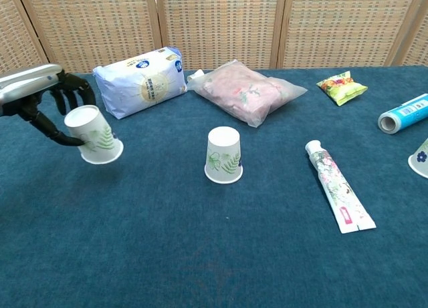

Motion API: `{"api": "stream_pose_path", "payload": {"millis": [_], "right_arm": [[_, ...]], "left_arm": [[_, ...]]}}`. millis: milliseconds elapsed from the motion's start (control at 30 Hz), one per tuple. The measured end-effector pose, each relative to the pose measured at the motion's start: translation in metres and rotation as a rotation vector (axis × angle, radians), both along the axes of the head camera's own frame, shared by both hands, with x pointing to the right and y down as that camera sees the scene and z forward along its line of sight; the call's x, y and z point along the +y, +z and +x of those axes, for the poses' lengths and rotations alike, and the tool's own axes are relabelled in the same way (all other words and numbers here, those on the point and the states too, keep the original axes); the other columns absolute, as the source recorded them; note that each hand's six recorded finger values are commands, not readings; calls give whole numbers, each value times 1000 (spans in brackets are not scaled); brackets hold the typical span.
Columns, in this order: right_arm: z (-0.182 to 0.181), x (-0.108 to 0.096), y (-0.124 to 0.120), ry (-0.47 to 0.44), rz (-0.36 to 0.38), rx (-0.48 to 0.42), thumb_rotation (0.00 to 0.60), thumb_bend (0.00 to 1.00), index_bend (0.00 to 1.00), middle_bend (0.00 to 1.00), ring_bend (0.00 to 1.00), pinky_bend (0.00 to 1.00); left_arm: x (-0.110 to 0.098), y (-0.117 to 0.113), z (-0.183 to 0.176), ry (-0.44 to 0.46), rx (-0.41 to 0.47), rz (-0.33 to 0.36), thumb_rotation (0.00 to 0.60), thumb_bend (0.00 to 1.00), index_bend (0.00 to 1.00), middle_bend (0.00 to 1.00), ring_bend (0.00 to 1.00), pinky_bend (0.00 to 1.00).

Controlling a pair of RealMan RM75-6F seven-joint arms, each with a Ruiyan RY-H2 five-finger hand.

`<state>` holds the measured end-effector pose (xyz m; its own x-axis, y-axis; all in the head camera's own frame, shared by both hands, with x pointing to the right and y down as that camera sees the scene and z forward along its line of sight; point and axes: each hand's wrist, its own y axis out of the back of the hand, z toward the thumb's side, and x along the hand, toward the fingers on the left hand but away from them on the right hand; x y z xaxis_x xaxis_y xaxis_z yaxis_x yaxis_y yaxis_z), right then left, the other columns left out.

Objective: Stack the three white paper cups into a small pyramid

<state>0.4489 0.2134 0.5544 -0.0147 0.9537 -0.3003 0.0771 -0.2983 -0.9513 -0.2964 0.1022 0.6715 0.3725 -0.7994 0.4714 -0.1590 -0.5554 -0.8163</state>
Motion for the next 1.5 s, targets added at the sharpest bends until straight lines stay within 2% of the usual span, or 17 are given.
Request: {"api": "stream_pose_path", "payload": {"millis": [167,333,767,1167,1500], "right_arm": [[1,0,0,3,-2,-6,600,0,0,0,0,0],[2,0,-1,8,-3,-14,600,0,0,0,0,0],[7,-1,-4,27,-1,-35,600,0,0,0,0,0],[11,-2,-7,37,6,-57,600,0,0,0,0,0],[12,-2,-7,38,6,-59,600,0,0,0,0,0]], "left_arm": [[-2,4,38,60,33,-28,600,147,470,425,419,417],[-1,18,68,87,16,-52,600,147,470,425,419,417],[4,46,116,101,-7,-75,600,147,470,425,419,417],[5,56,140,101,13,-82,600,147,470,425,419,417],[1,49,140,70,58,-75,600,147,470,425,419,417]]}}
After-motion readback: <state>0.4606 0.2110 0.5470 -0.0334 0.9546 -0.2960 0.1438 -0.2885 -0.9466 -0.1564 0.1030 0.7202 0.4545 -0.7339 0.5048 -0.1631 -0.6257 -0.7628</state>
